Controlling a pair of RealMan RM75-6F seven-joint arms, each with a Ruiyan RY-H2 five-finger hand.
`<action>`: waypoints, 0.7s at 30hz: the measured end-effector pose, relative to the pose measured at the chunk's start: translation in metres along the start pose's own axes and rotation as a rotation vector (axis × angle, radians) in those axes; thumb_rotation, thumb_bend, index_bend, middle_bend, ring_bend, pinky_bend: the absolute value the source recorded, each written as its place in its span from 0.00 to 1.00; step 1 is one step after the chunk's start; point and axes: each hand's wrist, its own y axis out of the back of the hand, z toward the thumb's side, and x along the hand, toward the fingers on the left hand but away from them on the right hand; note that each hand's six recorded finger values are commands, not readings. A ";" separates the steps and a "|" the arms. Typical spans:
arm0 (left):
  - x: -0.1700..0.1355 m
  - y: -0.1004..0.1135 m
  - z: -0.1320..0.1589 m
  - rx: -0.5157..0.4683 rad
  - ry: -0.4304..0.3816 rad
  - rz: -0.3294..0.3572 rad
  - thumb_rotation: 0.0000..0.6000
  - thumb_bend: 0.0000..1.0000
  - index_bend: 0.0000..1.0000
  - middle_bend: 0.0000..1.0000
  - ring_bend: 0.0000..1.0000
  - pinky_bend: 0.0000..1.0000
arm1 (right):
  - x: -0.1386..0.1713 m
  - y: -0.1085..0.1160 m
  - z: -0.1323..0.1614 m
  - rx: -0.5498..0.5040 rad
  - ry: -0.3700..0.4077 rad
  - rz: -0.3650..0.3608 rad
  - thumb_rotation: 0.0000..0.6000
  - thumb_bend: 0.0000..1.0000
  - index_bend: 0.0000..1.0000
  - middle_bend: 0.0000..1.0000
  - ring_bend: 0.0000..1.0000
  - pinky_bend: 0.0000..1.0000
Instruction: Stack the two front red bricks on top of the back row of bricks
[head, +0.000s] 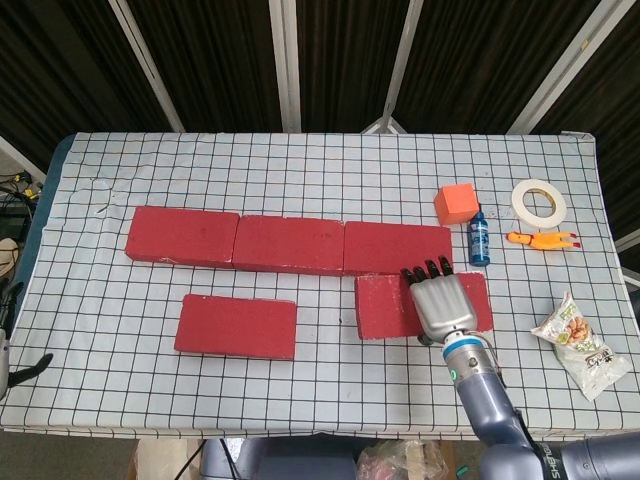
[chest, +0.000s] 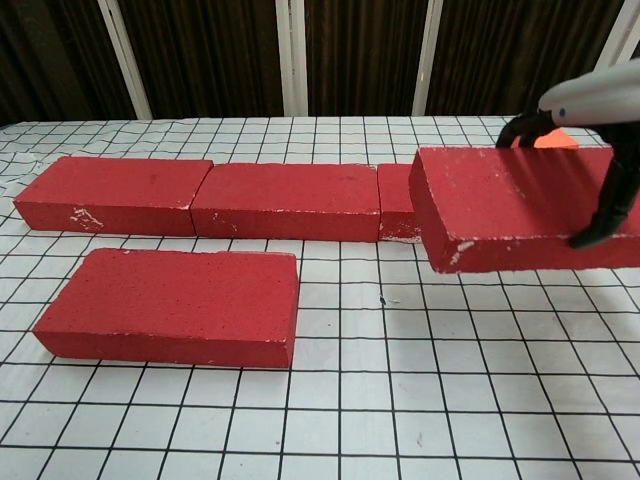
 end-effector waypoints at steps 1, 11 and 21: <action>0.001 0.000 -0.001 0.002 0.005 0.000 1.00 0.00 0.05 0.00 0.00 0.11 | -0.002 0.005 0.002 0.001 -0.002 0.002 1.00 0.18 0.34 0.30 0.10 0.00; 0.010 -0.006 -0.003 0.028 0.045 -0.008 1.00 0.00 0.05 0.00 0.00 0.11 | -0.062 0.059 0.030 -0.001 -0.070 0.069 1.00 0.18 0.34 0.30 0.10 0.00; 0.017 -0.012 -0.005 0.051 0.077 -0.022 1.00 0.00 0.05 0.00 0.00 0.11 | -0.134 0.099 0.069 -0.064 -0.108 0.076 1.00 0.18 0.34 0.30 0.10 0.00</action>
